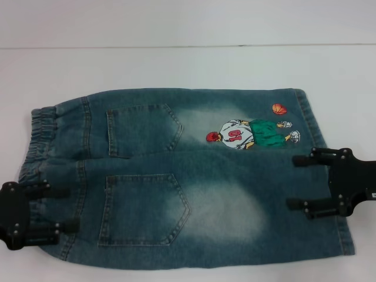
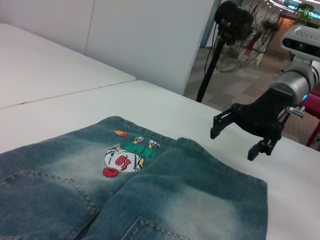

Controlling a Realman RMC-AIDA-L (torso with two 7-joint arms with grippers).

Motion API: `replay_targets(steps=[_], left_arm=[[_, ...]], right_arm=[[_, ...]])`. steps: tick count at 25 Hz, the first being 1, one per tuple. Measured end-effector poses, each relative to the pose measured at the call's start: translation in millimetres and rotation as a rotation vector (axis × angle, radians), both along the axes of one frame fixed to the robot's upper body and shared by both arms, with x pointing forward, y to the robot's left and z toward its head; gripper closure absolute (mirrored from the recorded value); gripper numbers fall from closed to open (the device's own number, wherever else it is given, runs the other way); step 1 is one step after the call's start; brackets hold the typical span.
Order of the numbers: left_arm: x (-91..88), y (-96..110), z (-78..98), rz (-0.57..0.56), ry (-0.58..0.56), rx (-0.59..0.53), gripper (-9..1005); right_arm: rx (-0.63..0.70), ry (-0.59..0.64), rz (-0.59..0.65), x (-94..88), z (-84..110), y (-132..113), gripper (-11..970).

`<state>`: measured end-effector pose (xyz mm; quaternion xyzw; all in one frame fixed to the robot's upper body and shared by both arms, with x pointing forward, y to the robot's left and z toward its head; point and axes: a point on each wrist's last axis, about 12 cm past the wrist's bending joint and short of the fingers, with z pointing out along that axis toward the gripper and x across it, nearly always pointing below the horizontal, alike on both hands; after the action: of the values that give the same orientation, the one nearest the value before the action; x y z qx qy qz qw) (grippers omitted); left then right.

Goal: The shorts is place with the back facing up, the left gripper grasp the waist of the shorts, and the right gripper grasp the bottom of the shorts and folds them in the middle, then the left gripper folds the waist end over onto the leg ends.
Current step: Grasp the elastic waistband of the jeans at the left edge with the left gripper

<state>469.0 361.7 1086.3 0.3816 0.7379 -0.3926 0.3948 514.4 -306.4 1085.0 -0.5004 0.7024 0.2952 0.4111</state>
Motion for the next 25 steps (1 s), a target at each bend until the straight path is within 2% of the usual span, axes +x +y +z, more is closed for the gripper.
replay_targets(steps=[6, 14, 25], left_arm=[[0.9, 0.6, -0.6, 0.012, 0.006, 0.004, 211], [2.3, 6.0, 4.3, 0.042, 0.061, 0.034, 212], [0.0, 27.4, 18.8, 0.242, 0.25, 0.193, 211]], right_arm=[[0.001, 0.0, -0.001, 0.0, 0.0, 0.0, 21], [0.003, 0.001, 0.001, -0.2, -0.1, 0.3, 23], [0.008, -0.021, -0.008, 4.1, 3.0, 0.4, 25]])
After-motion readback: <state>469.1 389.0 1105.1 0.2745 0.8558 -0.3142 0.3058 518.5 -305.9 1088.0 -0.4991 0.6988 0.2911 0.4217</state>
